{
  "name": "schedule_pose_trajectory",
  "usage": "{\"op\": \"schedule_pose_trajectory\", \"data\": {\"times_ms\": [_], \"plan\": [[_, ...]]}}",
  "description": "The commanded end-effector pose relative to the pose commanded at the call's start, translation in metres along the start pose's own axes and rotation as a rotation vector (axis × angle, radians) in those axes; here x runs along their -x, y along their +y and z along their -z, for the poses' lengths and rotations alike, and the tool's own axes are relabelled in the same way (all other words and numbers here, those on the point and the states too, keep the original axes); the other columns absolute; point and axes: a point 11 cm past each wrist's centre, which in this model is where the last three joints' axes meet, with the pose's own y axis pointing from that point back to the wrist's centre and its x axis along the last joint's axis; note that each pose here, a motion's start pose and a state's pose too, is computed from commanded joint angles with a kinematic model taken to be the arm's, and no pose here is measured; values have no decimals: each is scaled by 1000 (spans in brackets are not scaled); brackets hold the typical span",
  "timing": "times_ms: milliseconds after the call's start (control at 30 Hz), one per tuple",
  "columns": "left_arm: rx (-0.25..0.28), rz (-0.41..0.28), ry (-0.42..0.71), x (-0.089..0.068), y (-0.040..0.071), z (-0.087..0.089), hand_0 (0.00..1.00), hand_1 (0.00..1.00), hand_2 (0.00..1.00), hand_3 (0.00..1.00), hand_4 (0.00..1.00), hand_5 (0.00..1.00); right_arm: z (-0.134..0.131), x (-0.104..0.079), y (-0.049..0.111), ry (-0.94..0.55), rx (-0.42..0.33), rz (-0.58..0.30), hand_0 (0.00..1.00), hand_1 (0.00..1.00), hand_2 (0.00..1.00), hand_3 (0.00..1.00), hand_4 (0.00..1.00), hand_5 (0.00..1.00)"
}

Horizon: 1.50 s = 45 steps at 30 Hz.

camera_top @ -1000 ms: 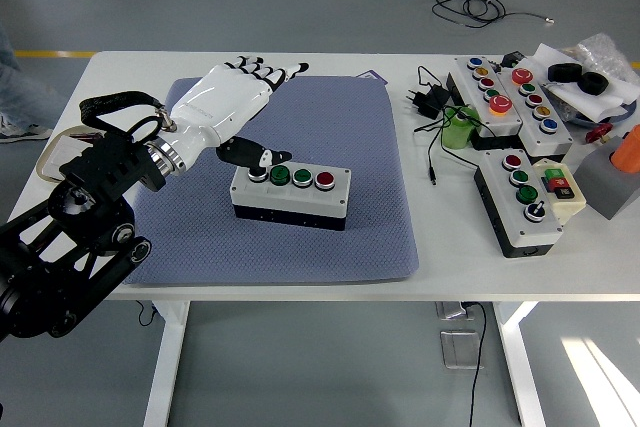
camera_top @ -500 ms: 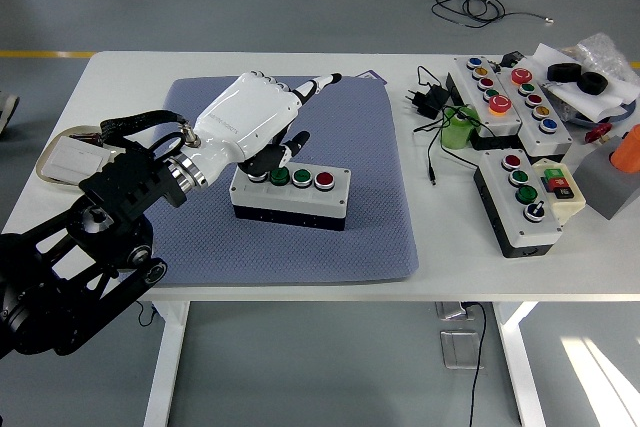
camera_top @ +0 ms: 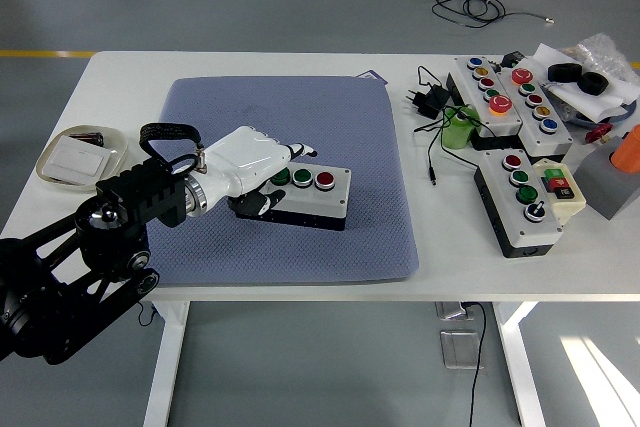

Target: Pick up the button,place it on the desk,press the button,press the button

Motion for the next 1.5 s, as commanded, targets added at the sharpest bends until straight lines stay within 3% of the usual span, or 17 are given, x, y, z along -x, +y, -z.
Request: {"op": "schedule_pose_trajectory", "data": {"times_ms": [433,900,1500], "plan": [[-31,55,-7,3,3,9,216,78,128,900,596,2,2,0,0,-1,-5,1,787,797,817,751,412,479],[-6,65,-22,2,3,3,223,78,125,889,595,2,3,0,0,-2,-7,2,787,797,817,751,412,479],[2,126,-44,16,0,-2,223,78,123,877,591,2,5,1,1,1,-9,2,787,797,817,751,412,479]]}}
